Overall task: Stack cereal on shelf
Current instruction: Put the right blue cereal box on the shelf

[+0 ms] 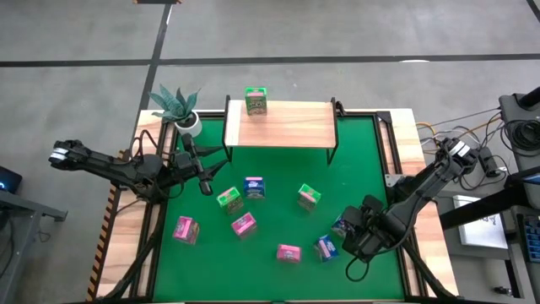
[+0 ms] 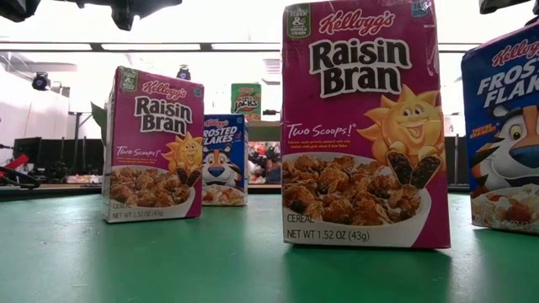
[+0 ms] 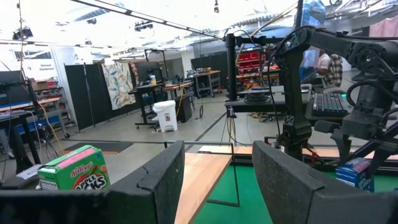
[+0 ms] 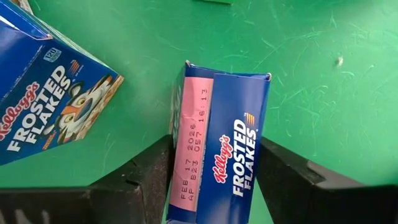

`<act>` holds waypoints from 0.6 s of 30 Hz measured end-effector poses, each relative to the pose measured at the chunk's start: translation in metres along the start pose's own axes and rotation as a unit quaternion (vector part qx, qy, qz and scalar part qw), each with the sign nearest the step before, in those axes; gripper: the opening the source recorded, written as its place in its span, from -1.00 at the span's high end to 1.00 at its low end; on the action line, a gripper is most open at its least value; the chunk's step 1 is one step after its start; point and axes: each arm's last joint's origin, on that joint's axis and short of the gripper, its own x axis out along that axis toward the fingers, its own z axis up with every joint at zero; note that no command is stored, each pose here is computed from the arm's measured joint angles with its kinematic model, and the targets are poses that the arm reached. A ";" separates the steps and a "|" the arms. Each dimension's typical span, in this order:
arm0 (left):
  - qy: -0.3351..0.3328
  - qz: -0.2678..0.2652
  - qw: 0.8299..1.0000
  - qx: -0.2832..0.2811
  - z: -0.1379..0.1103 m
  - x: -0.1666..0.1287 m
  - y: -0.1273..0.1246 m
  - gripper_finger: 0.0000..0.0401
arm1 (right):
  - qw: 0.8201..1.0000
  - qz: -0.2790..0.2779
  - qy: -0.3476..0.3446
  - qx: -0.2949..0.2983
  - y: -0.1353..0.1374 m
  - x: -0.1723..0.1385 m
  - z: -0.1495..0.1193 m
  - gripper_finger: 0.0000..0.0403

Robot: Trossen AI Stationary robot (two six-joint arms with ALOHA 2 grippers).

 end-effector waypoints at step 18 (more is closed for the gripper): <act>0.000 0.000 1.000 0.000 0.000 0.000 0.000 0.14 | 0.998 0.041 -0.046 0.021 -0.022 -0.048 0.027 0.19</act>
